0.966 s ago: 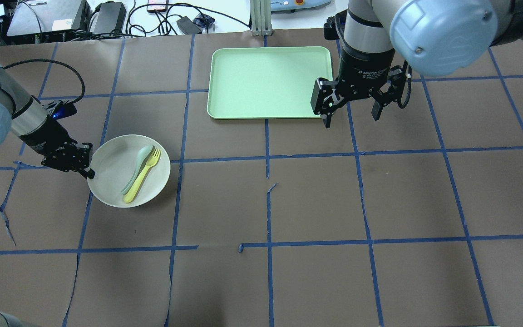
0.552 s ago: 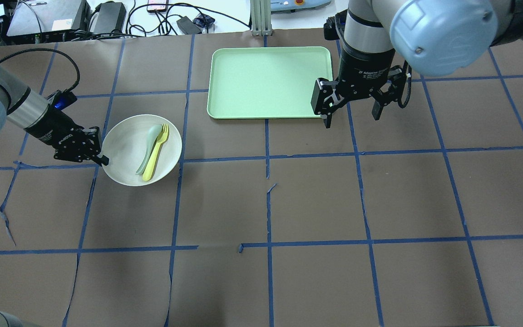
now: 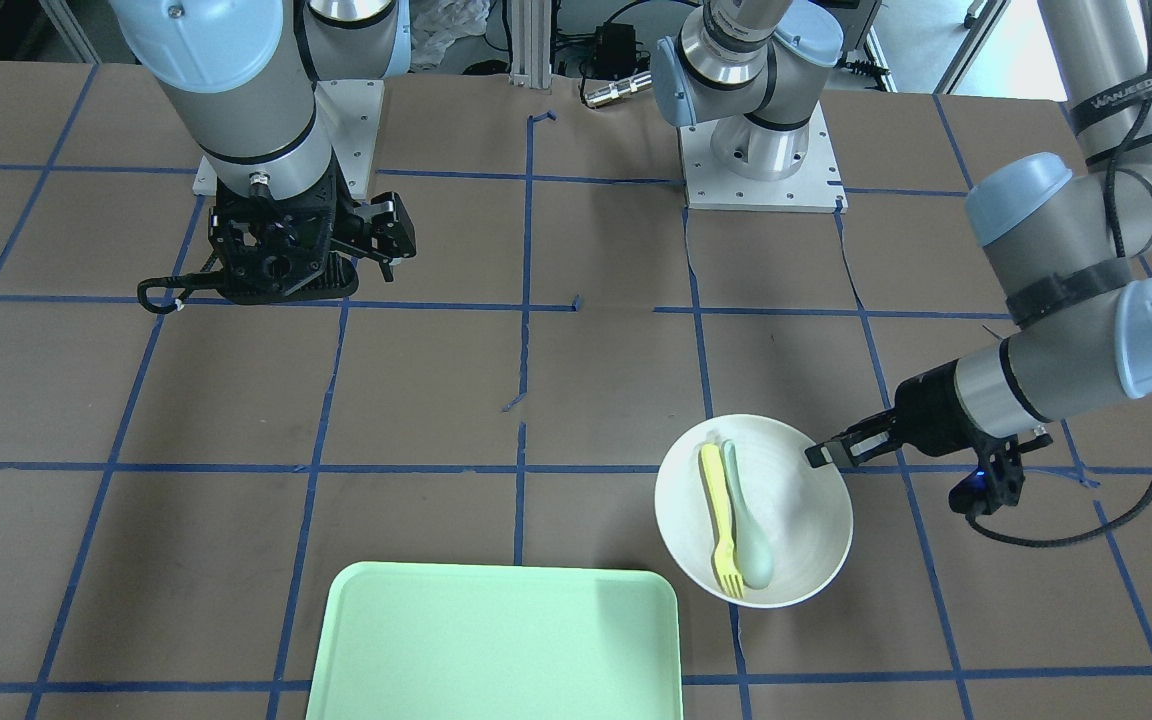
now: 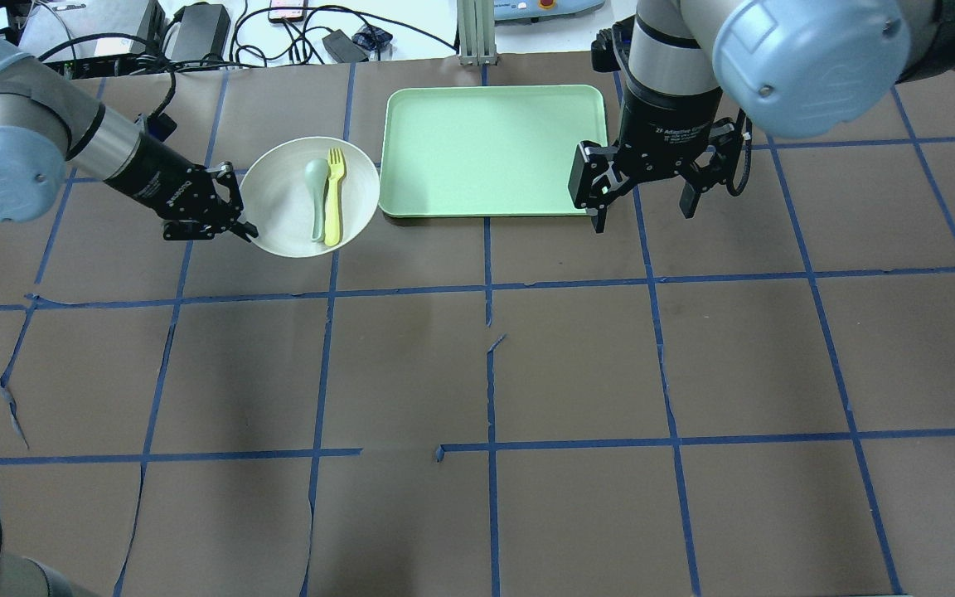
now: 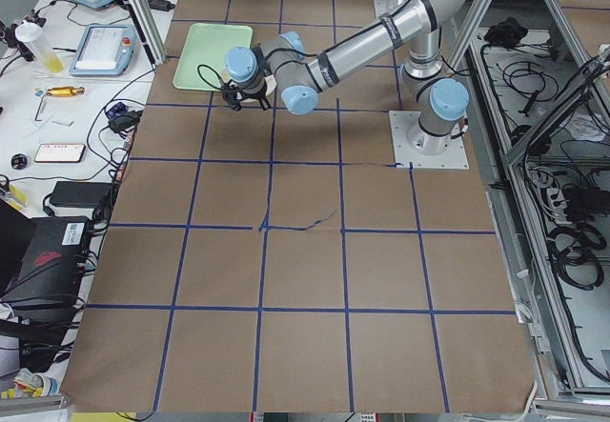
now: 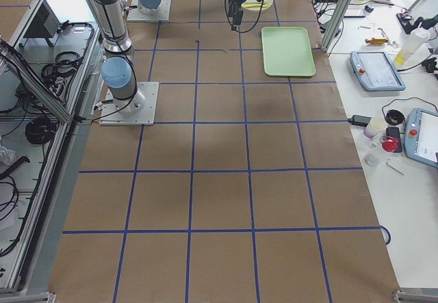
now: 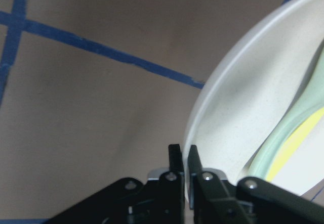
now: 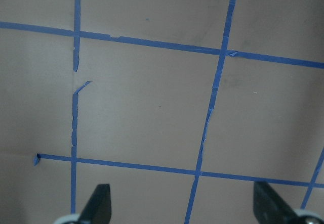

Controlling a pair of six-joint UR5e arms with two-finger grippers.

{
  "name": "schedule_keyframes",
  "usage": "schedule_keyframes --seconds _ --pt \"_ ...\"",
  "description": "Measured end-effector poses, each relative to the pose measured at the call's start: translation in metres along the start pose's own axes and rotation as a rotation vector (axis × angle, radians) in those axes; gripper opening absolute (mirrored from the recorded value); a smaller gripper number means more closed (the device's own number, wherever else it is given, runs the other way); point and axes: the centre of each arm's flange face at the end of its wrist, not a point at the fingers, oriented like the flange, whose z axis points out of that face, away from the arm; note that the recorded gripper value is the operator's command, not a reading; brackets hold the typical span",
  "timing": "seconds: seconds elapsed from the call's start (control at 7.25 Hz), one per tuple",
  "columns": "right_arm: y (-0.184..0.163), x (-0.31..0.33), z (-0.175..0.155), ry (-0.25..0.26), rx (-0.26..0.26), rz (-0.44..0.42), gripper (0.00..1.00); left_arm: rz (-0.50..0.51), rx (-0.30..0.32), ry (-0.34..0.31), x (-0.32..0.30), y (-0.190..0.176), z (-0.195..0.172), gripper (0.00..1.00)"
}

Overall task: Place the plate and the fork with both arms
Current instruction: 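Carry the plate with the left gripper onto the light green tray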

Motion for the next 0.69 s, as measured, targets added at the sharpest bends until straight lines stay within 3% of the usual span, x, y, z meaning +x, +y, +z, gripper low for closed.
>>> schedule_keyframes --seconds 0.41,0.69 --pt "0.000 0.001 -0.003 0.002 0.004 0.000 1.00 0.089 0.034 0.019 0.087 -0.034 0.040 0.00" --pt "0.001 0.005 -0.010 0.016 0.014 0.003 1.00 0.027 0.064 0.033 0.130 -0.056 0.079 0.00"
